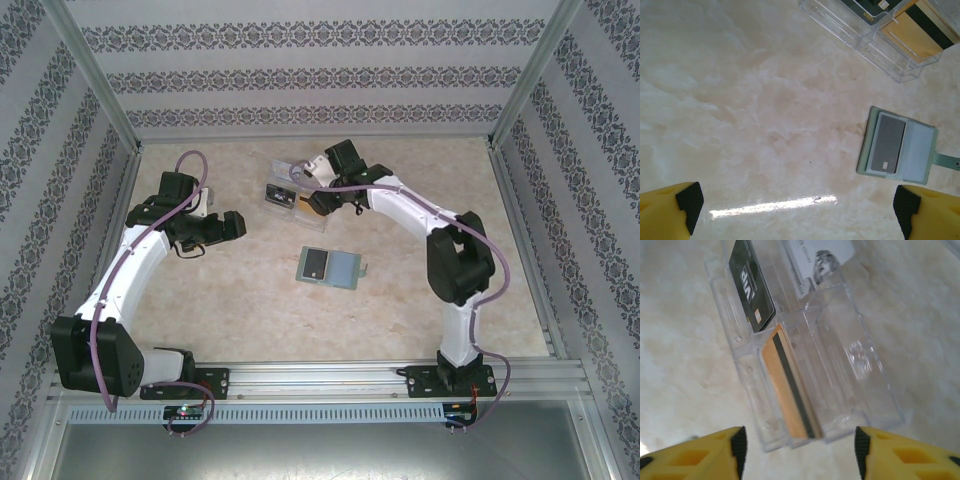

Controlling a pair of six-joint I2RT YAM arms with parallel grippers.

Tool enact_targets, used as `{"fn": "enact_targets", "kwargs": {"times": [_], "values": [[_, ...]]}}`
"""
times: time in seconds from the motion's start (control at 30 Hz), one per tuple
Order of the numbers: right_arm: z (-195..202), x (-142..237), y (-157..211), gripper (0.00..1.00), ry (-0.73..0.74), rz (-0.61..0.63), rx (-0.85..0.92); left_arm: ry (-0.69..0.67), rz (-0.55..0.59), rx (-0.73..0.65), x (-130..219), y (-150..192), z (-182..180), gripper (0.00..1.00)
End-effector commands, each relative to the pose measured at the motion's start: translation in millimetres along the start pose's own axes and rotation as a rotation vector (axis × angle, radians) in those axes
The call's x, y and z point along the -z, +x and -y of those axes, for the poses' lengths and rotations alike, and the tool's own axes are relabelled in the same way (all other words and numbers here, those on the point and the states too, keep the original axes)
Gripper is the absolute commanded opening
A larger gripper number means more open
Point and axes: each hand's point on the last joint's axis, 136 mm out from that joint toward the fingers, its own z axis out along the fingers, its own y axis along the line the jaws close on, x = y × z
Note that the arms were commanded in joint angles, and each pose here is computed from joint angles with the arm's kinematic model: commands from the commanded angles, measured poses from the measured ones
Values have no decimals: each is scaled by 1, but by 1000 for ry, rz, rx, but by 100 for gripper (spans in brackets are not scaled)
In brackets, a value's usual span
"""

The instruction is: Take the credit cards out of the card holder

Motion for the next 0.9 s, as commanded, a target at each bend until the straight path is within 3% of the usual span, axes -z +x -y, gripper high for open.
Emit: {"fn": "enact_targets", "kwargs": {"times": [0.0,0.13,0.33,0.53,0.73,0.87], "values": [[-1,37,-1,64,90,27,-263,20,-14,27,-2,1,0,99],[-23,49,35,65,167,-67,-446,-8,-41,61,-6,5,-6,100],[-72,32,77,63,84,-121,-705,55,-61,120,-13,6,4,100],[-103,5,95,56,23,-165,-761,134,-78,187,-25,9,18,100],[-105,-11,110,53,41,-205,-762,164,-109,207,-39,14,30,100],[-120,-26,99,48,-5,-231,-731,149,-133,215,-51,19,30,100]]}}
